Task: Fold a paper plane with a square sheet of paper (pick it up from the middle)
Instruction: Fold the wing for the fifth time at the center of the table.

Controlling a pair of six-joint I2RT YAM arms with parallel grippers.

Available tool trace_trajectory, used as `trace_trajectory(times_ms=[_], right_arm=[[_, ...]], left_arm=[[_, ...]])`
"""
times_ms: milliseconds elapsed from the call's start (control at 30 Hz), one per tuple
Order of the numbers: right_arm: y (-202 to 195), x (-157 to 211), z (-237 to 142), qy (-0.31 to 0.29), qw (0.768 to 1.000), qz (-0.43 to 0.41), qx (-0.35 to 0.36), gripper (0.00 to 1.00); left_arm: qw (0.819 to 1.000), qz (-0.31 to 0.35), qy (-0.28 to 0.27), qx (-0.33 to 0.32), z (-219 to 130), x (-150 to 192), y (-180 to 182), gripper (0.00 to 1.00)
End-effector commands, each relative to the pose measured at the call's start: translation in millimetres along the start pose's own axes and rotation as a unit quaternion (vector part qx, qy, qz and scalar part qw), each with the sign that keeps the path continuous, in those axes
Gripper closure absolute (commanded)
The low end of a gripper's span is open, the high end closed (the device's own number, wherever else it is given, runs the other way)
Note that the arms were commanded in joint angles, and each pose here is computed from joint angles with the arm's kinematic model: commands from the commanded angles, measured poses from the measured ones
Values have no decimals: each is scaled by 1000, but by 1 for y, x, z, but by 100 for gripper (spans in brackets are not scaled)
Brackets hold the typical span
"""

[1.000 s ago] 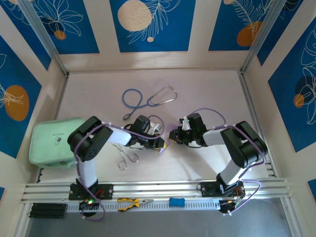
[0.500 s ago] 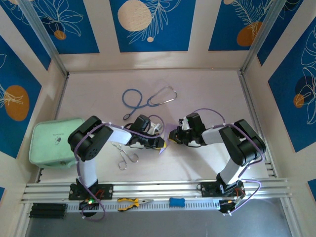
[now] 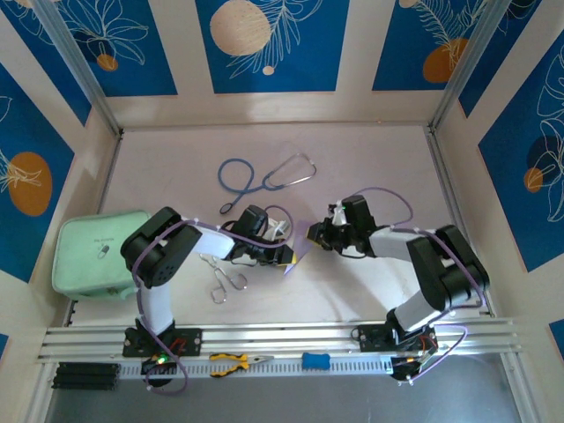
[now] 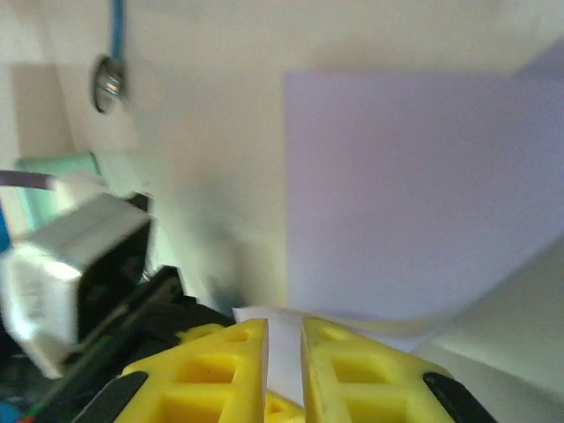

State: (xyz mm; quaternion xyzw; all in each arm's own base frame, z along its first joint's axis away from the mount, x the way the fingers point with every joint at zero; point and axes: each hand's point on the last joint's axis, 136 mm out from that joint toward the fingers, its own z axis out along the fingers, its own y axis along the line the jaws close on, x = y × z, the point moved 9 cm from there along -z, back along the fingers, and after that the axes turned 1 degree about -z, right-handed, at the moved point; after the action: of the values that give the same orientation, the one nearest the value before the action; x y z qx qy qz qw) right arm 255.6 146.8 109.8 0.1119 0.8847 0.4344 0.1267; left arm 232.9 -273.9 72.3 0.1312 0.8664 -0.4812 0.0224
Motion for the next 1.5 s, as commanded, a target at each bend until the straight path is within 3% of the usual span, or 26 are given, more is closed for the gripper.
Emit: trace_trajectory(times_ms=[0,300,600,1033,1467], right_arm=[[-6,4,-18,-17,1000,7,15,80],[-15,19,-33,-28,1000,3,-3,81],[-9,23,-25,-30,999,-45,0,84],[5,14,3,40,995,-72,-53,87],[8,13,35,98,991,-74,-58,89]], left_arm=[[1000,3,1,-28,-1,8,16,100],[1000,8,-1,6,-3,6,13,100],[1000,-1,-2,-12,-7,7,12,100],[996,-88,-12,-15,-5,11,26,100],[993,-117,-10,-22,-5,15,37,100]])
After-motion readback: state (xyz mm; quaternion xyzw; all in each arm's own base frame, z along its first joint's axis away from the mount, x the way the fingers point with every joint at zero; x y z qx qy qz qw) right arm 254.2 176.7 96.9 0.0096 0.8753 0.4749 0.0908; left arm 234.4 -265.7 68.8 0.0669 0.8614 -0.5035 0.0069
